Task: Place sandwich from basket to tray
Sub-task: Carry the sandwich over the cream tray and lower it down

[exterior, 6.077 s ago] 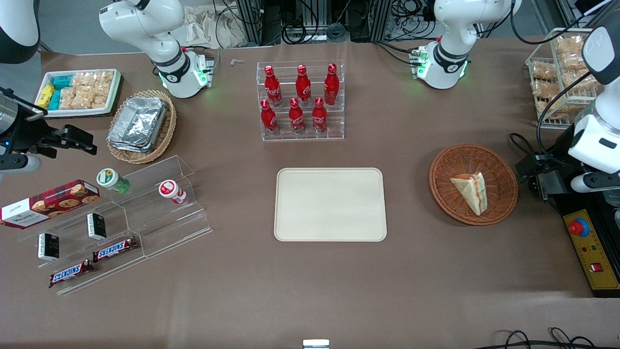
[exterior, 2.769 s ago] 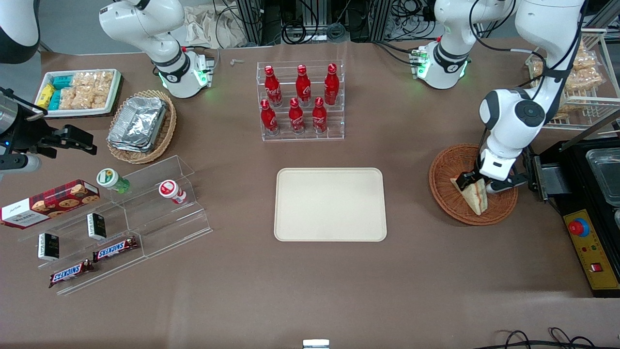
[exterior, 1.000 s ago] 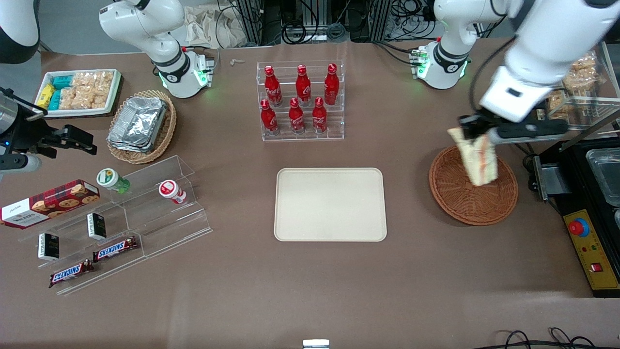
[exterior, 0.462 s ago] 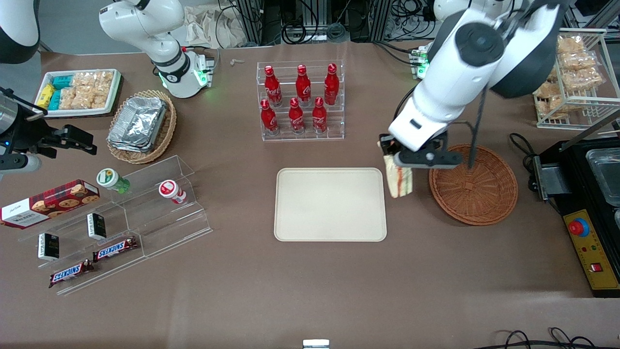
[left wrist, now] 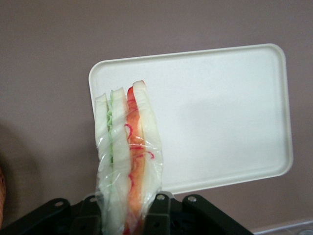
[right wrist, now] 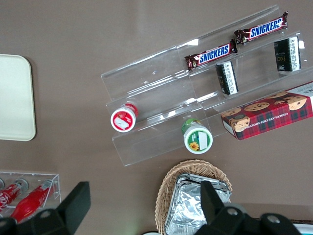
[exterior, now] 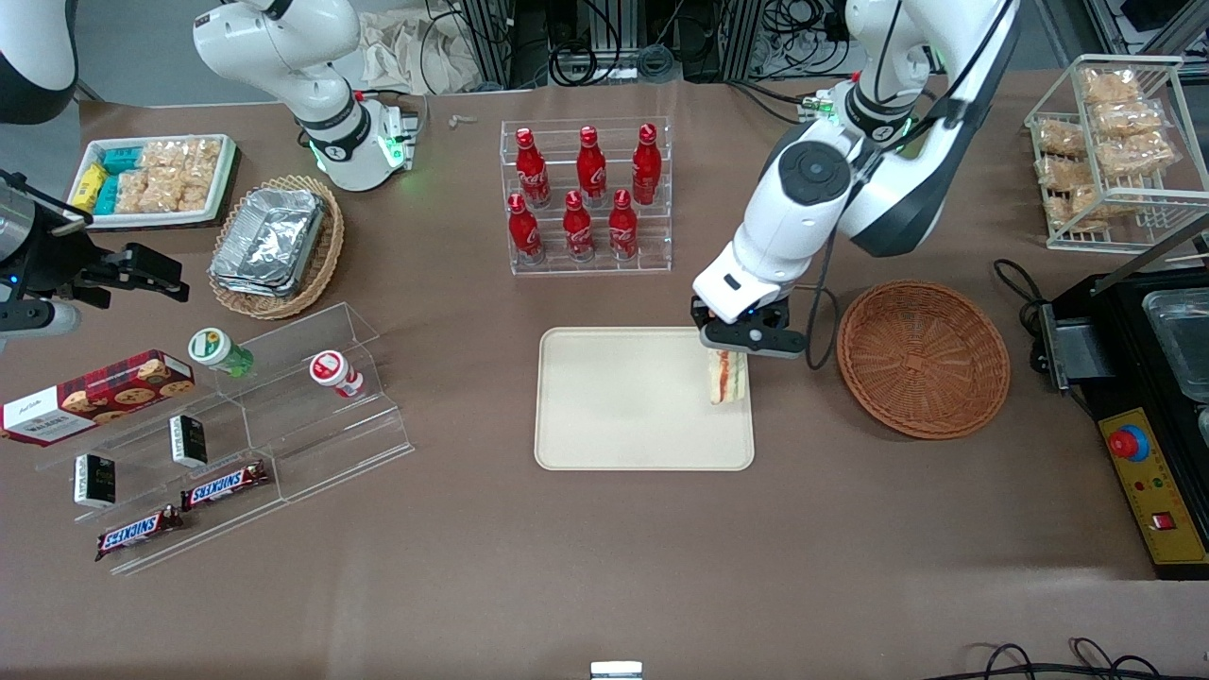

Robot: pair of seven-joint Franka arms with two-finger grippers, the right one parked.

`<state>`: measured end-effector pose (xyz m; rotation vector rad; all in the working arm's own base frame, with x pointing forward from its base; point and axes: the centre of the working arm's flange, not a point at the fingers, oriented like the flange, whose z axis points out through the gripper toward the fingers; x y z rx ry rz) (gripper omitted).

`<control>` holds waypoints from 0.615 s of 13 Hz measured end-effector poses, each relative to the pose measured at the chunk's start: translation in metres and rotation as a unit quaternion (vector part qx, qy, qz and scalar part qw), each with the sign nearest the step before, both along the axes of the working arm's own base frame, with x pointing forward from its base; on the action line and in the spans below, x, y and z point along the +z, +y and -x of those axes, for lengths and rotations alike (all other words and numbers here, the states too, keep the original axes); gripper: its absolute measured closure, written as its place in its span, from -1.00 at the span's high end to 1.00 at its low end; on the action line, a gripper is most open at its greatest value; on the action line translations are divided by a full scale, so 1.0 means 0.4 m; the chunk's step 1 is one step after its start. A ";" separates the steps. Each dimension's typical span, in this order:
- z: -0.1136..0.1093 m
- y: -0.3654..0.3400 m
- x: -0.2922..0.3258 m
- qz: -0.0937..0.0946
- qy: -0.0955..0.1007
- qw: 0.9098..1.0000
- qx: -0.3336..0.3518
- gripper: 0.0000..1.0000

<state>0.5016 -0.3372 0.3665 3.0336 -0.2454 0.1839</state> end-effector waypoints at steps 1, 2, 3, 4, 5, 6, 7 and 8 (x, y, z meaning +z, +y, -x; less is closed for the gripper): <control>-0.002 0.001 -0.047 -0.004 -0.005 1.000 -0.012 -0.58; -0.006 0.001 -0.091 -0.002 -0.007 1.000 -0.019 -0.58; -0.010 -0.001 -0.133 0.003 -0.007 1.000 -0.025 -0.58; -0.014 -0.001 -0.175 0.005 -0.005 1.000 -0.030 -0.58; -0.017 0.002 -0.213 0.006 -0.002 0.999 -0.035 -0.58; -0.022 0.006 -0.248 0.008 -0.001 0.999 -0.038 -0.58; -0.028 0.014 -0.281 0.009 -0.001 0.999 -0.040 -0.58; -0.039 0.032 -0.314 0.008 -0.002 0.999 -0.038 -0.58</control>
